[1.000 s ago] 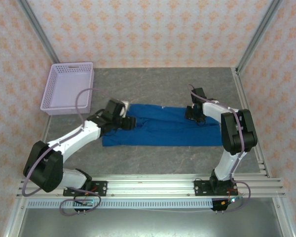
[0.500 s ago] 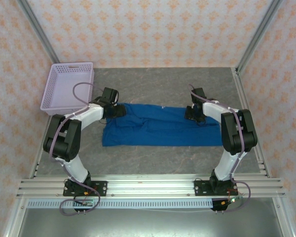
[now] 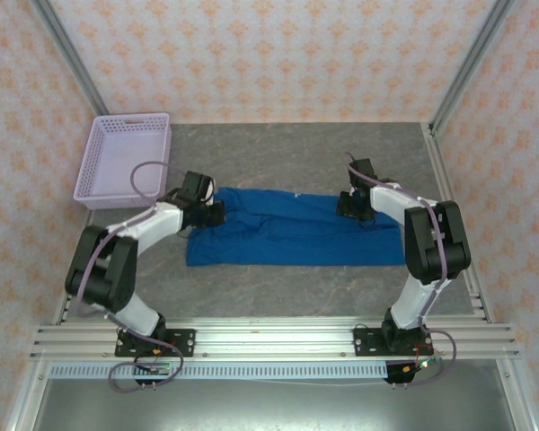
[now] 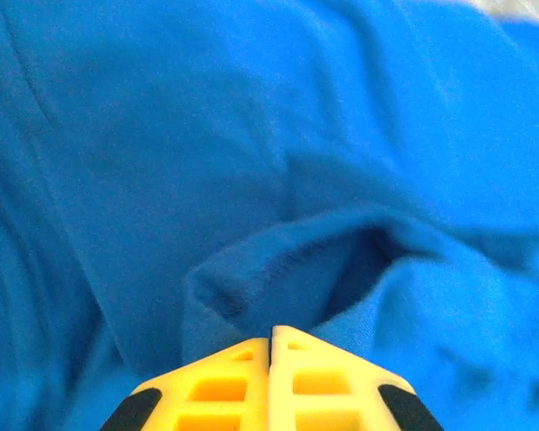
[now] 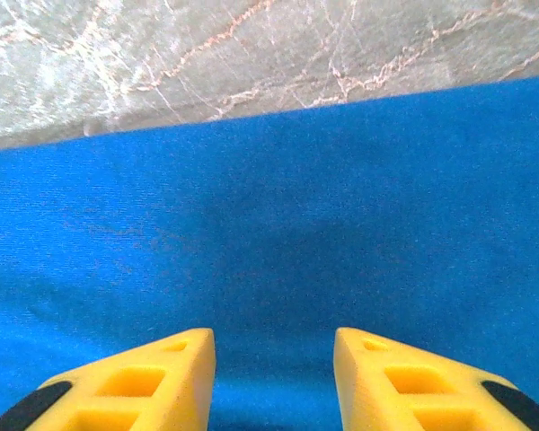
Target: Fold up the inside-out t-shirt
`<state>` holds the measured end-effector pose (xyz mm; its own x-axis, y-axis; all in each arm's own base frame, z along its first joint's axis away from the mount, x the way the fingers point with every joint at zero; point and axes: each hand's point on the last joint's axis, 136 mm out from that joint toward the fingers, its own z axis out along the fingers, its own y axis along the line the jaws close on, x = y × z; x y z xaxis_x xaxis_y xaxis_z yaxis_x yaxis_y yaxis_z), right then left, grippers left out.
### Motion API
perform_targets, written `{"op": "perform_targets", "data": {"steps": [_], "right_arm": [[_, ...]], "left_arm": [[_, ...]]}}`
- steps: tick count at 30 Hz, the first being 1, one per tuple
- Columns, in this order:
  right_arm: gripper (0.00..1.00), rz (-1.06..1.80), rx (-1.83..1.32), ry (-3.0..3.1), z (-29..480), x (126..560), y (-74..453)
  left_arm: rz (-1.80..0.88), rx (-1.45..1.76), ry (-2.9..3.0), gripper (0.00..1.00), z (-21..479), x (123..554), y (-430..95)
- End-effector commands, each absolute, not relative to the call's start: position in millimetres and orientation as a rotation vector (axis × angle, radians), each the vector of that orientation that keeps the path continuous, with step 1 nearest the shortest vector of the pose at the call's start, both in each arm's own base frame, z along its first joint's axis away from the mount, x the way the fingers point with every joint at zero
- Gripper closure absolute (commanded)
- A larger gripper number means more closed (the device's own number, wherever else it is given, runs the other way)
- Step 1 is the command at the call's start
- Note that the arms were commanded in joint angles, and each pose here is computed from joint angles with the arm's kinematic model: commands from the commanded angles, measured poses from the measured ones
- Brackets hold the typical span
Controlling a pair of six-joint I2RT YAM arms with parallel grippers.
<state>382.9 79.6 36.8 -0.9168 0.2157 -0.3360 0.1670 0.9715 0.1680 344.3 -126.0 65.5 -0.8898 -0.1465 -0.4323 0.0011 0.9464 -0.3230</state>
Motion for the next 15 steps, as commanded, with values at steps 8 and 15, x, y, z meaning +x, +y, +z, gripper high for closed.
{"op": "perform_targets", "data": {"steps": [8, 15], "right_arm": [[0.59, 0.268, 0.208, 2.702, 66, 371, 92], [0.55, 0.634, -0.196, 2.452, 121, 358, 212]], "left_arm": [[-0.389, 0.006, 2.616, 0.53, 75, 239, -130], [-0.259, -0.103, 2.455, 0.39, 115, 284, -113]]}}
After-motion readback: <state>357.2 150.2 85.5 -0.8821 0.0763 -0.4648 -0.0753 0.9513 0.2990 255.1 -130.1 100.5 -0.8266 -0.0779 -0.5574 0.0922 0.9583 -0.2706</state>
